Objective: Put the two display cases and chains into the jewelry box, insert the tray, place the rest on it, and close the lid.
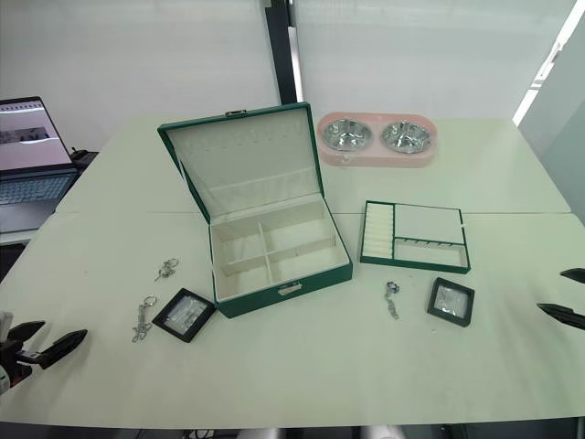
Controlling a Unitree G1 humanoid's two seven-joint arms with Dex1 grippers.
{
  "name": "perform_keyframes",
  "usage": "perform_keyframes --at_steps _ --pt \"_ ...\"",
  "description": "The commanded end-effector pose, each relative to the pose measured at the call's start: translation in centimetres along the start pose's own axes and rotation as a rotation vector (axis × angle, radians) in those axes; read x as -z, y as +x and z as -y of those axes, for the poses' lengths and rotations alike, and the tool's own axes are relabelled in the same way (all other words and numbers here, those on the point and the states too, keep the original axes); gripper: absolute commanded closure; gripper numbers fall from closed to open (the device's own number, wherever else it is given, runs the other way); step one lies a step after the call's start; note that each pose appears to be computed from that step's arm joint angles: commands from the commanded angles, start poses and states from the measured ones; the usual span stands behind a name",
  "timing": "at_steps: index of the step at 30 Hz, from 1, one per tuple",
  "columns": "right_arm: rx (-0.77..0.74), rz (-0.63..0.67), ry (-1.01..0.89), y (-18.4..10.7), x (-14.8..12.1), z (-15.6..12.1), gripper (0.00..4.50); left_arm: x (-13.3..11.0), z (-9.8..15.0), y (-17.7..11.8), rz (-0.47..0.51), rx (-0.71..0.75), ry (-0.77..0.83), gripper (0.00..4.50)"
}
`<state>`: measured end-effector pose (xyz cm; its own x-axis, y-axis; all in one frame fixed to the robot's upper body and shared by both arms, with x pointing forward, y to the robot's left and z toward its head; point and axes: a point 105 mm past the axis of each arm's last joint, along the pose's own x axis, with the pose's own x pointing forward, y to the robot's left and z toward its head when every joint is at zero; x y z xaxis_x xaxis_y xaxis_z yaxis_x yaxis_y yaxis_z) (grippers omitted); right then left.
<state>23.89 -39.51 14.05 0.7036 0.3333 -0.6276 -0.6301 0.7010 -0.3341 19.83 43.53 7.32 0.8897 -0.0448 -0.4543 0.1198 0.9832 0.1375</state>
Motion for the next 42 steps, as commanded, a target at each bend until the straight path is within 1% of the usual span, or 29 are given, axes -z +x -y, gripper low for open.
perform_keyframes --at_steps 1,3,6,7,11,15,21,26,29,33,37,40,42 --pt "0.019 0.037 -0.001 -0.4 -0.7 0.4 0.06 -1.4 -0.7 -0.6 0.021 0.007 0.017 0.00" --pt "0.014 0.048 0.020 -0.3 -0.6 0.2 0.06 -1.8 -0.8 -0.7 0.036 0.023 -0.013 0.00" --pt "0.015 0.050 0.018 -0.3 -0.6 0.2 0.06 -2.8 -1.0 -0.9 0.097 0.029 0.004 0.00" --pt "0.018 0.051 0.010 -0.3 -0.6 0.2 0.06 -2.9 -1.1 -1.0 0.101 0.013 0.026 0.00" --pt "0.025 0.059 0.021 -0.1 -0.3 0.0 0.06 -2.1 -1.0 -1.1 0.062 0.019 -0.032 0.00" --pt "0.018 0.056 0.041 -0.2 -0.2 -0.2 0.06 -1.4 -0.5 -1.3 0.040 0.041 -0.046 0.00" --pt "0.021 0.061 0.031 -0.2 -0.6 -0.3 0.06 -1.5 -0.3 -1.3 0.053 0.037 -0.052 0.00" --pt "0.043 0.065 -0.005 -0.2 -1.1 -0.1 0.06 -2.0 -0.2 -1.0 0.093 0.016 -0.057 0.00" --pt "0.047 0.050 -0.028 -0.1 -1.1 -0.1 0.06 -2.1 0.1 -0.8 0.093 0.010 -0.044 0.00" --pt "0.053 0.040 -0.008 0.1 -1.0 -0.2 0.06 -2.1 0.5 -0.6 0.084 0.015 -0.070 0.00" --pt "0.094 0.035 0.028 0.2 -0.8 0.0 0.06 -2.1 0.3 -0.6 0.076 -0.019 -0.086 0.00" --pt "0.144 0.056 0.067 0.3 -1.1 0.5 0.06 -2.2 0.2 -0.4 0.063 -0.031 -0.088 0.00" --pt "0.170 0.100 0.109 0.2 -1.9 0.9 0.06 -2.7 0.3 -0.2 0.073 -0.022 -0.106 0.00"
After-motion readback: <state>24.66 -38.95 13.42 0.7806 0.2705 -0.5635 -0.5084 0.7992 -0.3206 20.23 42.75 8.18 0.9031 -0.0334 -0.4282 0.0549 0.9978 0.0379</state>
